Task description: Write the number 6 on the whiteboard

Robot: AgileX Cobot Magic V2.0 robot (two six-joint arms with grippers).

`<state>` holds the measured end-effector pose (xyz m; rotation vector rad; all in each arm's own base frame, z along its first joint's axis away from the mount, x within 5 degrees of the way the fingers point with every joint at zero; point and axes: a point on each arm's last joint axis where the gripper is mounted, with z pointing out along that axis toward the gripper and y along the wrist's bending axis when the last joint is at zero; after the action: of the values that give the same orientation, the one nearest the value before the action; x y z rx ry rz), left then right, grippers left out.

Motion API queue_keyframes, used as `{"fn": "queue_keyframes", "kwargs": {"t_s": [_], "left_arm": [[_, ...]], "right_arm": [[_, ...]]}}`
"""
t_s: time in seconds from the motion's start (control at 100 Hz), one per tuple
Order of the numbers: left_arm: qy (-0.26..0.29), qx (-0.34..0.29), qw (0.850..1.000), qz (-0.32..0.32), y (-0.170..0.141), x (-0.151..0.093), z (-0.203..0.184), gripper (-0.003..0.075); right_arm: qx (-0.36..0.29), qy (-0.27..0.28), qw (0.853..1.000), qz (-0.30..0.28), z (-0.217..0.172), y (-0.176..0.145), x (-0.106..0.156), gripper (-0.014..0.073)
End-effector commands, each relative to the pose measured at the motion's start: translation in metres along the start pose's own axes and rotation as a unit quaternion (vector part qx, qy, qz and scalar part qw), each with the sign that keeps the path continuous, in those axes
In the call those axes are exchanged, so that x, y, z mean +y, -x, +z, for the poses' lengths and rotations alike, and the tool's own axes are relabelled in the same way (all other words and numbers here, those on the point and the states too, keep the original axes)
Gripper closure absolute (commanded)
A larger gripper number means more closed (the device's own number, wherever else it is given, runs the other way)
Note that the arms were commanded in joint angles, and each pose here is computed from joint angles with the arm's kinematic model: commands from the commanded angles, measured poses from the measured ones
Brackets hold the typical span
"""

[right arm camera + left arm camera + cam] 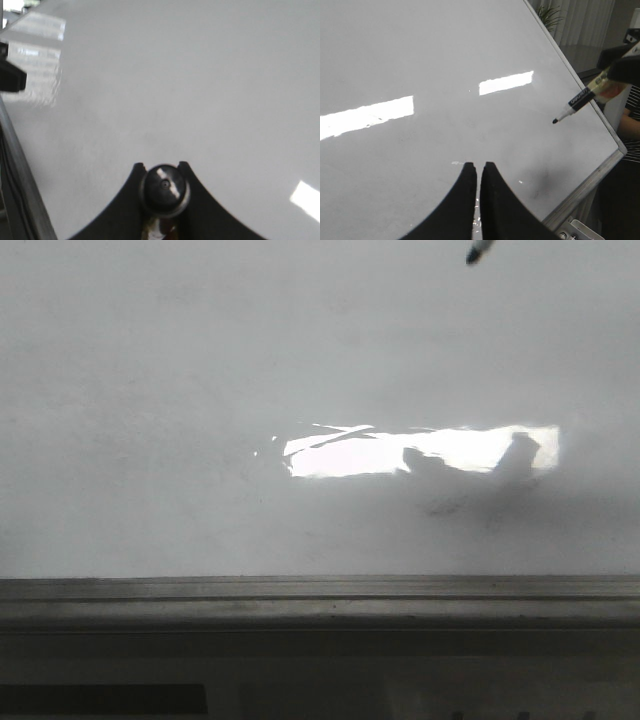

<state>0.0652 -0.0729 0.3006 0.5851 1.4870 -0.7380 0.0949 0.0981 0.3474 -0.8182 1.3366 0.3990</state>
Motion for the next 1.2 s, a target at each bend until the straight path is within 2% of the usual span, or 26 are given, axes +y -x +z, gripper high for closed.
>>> {"fn": "queue_keyframes", "kwargs": {"t_s": [0.0, 0.19, 0.47, 0.68, 0.84, 0.96, 1.12, 1.19], "left_arm": [[-0.003, -0.011, 1.0, -0.009, 0.009, -0.001, 0.0, 0.0741], [-0.003, -0.011, 1.0, -0.009, 0.009, -0.001, 0.0, 0.0741], [-0.003, -0.011, 1.0, -0.009, 0.009, -0.001, 0.0, 0.0741], [-0.003, -0.011, 1.0, -0.009, 0.009, -0.001, 0.0, 0.0741], [-0.003, -0.011, 1.0, -0.009, 0.009, -0.001, 0.0, 0.0741], [-0.003, -0.011, 1.0, -0.009, 0.009, -0.001, 0.0, 0.0741], [-0.003, -0.011, 1.0, -0.009, 0.009, -0.001, 0.0, 0.0741], [-0.003, -0.011, 1.0, -0.009, 0.009, -0.001, 0.0, 0.0741]], "right_arm": [[-0.082, 0.02, 0.996, -0.014, 0.001, 0.022, 0.002, 0.0655], [-0.06, 0.027, 0.997, -0.047, 0.007, 0.014, 0.004, 0.0655], [-0.058, 0.026, 0.997, -0.048, 0.007, 0.014, 0.004, 0.0655], [-0.007, 0.012, 0.994, -0.105, 0.012, -0.003, 0.001, 0.0655], [-0.014, -0.003, 0.994, -0.106, 0.023, -0.006, -0.007, 0.0655], [-0.004, -0.036, 0.995, -0.096, 0.028, -0.012, -0.021, 0.0655], [-0.042, -0.054, 0.994, -0.081, 0.027, -0.007, -0.029, 0.0655], [-0.034, -0.06, 0.994, -0.079, 0.028, -0.01, -0.031, 0.0655]]}}
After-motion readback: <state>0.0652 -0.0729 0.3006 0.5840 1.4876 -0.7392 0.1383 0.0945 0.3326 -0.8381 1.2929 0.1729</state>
